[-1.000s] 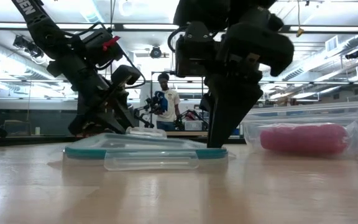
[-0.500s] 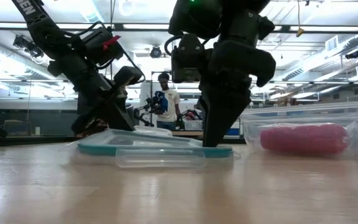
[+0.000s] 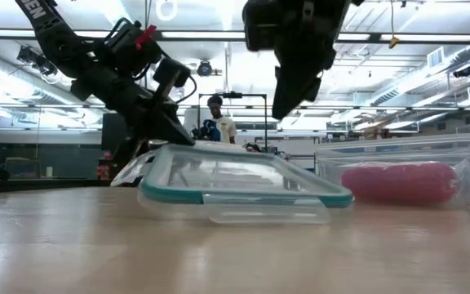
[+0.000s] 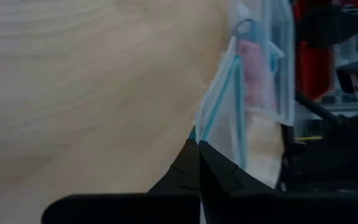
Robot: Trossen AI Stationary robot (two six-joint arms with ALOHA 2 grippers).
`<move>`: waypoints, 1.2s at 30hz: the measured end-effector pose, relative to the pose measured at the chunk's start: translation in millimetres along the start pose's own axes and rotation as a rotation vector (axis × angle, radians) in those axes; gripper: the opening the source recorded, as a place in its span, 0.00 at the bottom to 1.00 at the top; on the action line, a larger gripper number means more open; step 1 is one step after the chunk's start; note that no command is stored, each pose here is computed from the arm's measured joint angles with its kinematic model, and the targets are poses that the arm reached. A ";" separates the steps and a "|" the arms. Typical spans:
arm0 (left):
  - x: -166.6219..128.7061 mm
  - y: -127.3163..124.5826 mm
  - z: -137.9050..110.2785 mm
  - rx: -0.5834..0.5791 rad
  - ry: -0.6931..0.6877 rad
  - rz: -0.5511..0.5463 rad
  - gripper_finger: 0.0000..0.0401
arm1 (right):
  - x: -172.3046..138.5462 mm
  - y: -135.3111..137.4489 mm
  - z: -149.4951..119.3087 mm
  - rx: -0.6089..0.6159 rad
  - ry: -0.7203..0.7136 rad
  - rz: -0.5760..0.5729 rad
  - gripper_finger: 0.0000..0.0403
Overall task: Roll bandage
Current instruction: Close the lid of the tupperware
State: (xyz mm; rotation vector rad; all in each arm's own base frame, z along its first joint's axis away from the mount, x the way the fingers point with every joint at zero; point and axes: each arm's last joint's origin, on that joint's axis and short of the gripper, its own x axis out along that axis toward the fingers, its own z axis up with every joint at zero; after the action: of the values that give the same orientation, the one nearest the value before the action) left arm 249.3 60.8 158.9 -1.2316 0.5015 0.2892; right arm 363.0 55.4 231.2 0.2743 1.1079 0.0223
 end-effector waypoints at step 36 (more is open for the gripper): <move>-2.2 -18.9 2.9 0.040 0.097 -0.244 0.00 | -23.6 -158.8 30.0 0.294 -0.093 0.363 0.64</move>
State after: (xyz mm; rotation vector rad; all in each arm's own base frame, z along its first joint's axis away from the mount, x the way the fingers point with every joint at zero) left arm 257.0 57.7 176.3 -1.2578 0.4325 0.0122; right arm 360.1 -107.9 228.0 0.7312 0.9553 0.1683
